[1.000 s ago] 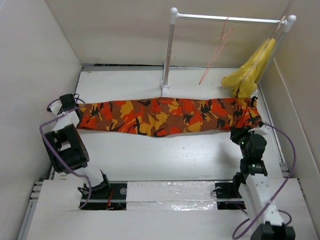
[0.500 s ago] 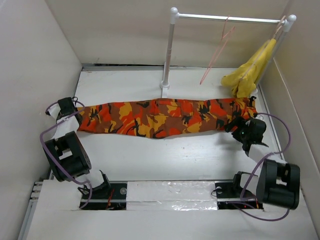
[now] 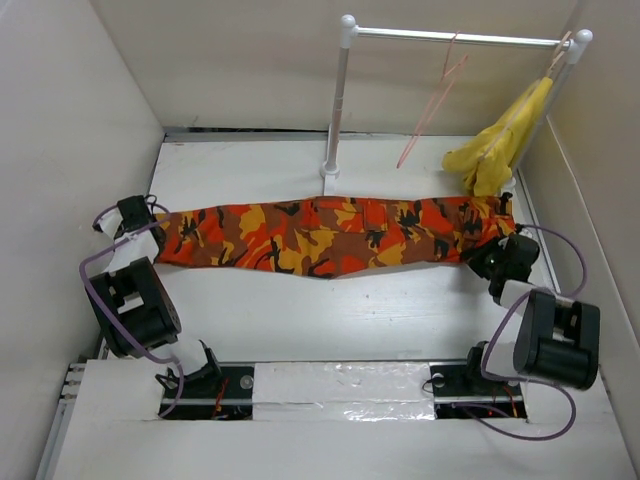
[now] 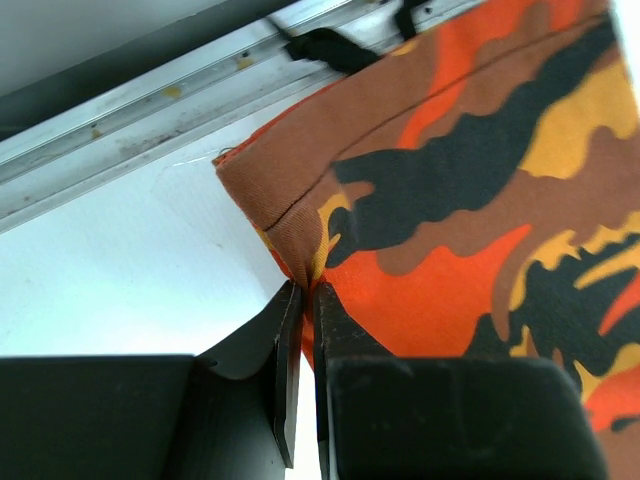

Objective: Place the trousers on the hanger
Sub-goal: Fold the trousers at the center of the board.

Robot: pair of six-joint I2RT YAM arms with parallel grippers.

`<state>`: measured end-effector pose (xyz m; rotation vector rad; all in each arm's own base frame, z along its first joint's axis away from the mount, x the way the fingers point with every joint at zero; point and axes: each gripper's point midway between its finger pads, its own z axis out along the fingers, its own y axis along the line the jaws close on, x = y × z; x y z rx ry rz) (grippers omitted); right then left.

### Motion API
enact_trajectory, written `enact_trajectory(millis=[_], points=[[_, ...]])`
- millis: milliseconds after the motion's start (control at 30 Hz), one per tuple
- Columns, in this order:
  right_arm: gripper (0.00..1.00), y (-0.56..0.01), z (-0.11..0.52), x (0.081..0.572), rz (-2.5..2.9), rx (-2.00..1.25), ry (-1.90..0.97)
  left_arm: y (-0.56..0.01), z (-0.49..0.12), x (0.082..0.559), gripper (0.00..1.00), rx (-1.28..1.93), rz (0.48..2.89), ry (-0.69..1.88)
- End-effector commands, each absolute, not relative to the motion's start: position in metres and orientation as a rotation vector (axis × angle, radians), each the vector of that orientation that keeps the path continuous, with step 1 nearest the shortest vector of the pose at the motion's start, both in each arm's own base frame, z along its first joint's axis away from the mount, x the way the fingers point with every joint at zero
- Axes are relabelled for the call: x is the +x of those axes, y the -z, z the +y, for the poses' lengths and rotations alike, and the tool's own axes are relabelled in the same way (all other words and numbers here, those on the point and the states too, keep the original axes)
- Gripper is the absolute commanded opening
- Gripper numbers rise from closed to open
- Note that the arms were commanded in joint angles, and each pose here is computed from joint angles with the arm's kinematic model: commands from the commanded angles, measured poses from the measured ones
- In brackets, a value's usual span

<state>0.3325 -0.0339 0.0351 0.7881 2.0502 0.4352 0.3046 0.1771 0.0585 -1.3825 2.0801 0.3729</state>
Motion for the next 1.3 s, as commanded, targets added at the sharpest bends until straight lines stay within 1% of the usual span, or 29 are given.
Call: enact_trajectory(millis=[0, 33, 67, 100, 133, 167, 267, 400, 433, 467, 500, 533, 567, 600, 633, 700, 867, 900, 967, 1000, 1067, 1100, 1133, 1167, 1233, 1267], points=[[0.0, -0.061, -0.055, 0.317, 1.936, 0.77, -0.364, -0.07, 0.186, 0.304, 0.0, -1.401, 2.046, -0.437], [0.0, -0.063, -0.073, 0.305, 1.907, 0.813, -0.317, -0.074, 0.188, 0.302, 0.0, -1.406, 2.031, -0.457], [0.0, -0.05, -0.076, 0.284, 1.952, 0.835, -0.284, -0.076, 0.188, 0.298, 0.0, -1.412, 2.03, -0.47], [0.0, -0.052, -0.079, 0.274, 1.947, 0.83, -0.276, -0.078, 0.189, 0.295, 0.0, -1.415, 2.02, -0.487], [0.0, -0.073, -0.087, 0.267, 1.882, 0.793, -0.234, -0.084, 0.19, 0.293, 0.0, -1.42, 1.996, -0.488], [0.0, -0.06, -0.094, 0.244, 1.924, 0.845, -0.19, -0.083, 0.188, 0.286, 0.0, -1.428, 1.996, -0.5], [0.0, -0.081, -0.074, 0.23, 1.847, 0.781, -0.267, -0.092, 0.188, 0.271, 0.0, -1.446, 1.949, -0.531], [0.0, -0.1, -0.061, 0.215, 1.847, 0.738, -0.255, -0.102, 0.188, 0.247, 0.0, -1.481, 1.878, -0.569], [0.05, -0.111, -0.058, 0.216, 1.838, 0.705, -0.259, -0.108, 0.186, 0.246, 0.0, -1.47, 1.857, -0.549], [0.14, -0.108, -0.054, 0.212, 1.861, 0.704, -0.266, -0.104, 0.184, 0.244, 0.0, -1.466, 1.865, -0.542], [0.29, -0.111, -0.054, 0.211, 1.86, 0.697, -0.258, -0.104, 0.182, 0.243, 0.0, -1.472, 1.869, -0.533], [0.62, -0.113, -0.056, 0.211, 1.856, 0.693, -0.246, -0.103, 0.182, 0.242, 0.07, -1.476, 1.871, -0.536], [0.77, -0.113, -0.059, 0.21, 1.862, 0.705, -0.228, -0.108, 0.183, 0.245, 0.18, -1.475, 1.866, -0.533], [0.88, -0.112, -0.062, 0.211, 1.877, 0.72, -0.219, -0.112, 0.184, 0.245, 0.34, -1.468, 1.869, -0.54], [1.0, -0.116, -0.065, 0.212, 1.877, 0.724, -0.209, -0.117, 0.179, 0.251, 0.41, -1.441, 1.872, -0.526], [1.0, -0.119, -0.069, 0.215, 1.866, 0.737, -0.211, -0.136, 0.173, 0.267, 0.5, -1.377, 1.851, -0.478], [1.0, -0.121, -0.102, 0.214, 1.835, 0.858, -0.092, -0.196, 0.12, 0.316, 0.49, -1.131, 1.793, -0.299], [1.0, -0.118, -0.107, 0.213, 1.826, 0.886, -0.076, -0.21, 0.093, 0.33, 0.49, -1.038, 1.791, -0.225], [1.0, -0.113, -0.123, 0.21, 1.794, 0.961, -0.02, -0.235, 0.06, 0.34, 0.48, -0.943, 1.76, -0.119], [1.0, -0.105, -0.13, 0.207, 1.785, 1.005, -0.007, -0.243, 0.027, 0.347, 0.47, -0.86, 1.772, -0.03], [1.0, -0.097, -0.135, 0.213, 1.778, 1.051, -0.045, -0.253, -0.008, 0.351, 0.45, -0.8, 1.779, 0.079], [1.0, -0.094, -0.138, 0.214, 1.772, 1.078, -0.059, -0.255, -0.024, 0.352, 0.41, -0.769, 1.783, 0.127], [1.0, -0.089, -0.133, 0.218, 1.783, 1.08, -0.108, -0.255, -0.054, 0.35, 0.39, -0.704, 1.81, 0.203], [1.0, -0.089, -0.137, 0.221, 1.769, 1.092, -0.122, -0.247, -0.068, 0.347, 0.39, -0.675, 1.832, 0.234], [1.0, -0.075, -0.14, 0.222, 1.796, 1.141, -0.149, -0.246, -0.105, 0.339, 0.31, -0.605, 1.845, 0.34], [1.0, -0.076, -0.146, 0.225, 1.772, 1.152, -0.155, -0.231, -0.114, 0.334, 0.26, -0.583, 1.876, 0.363]])
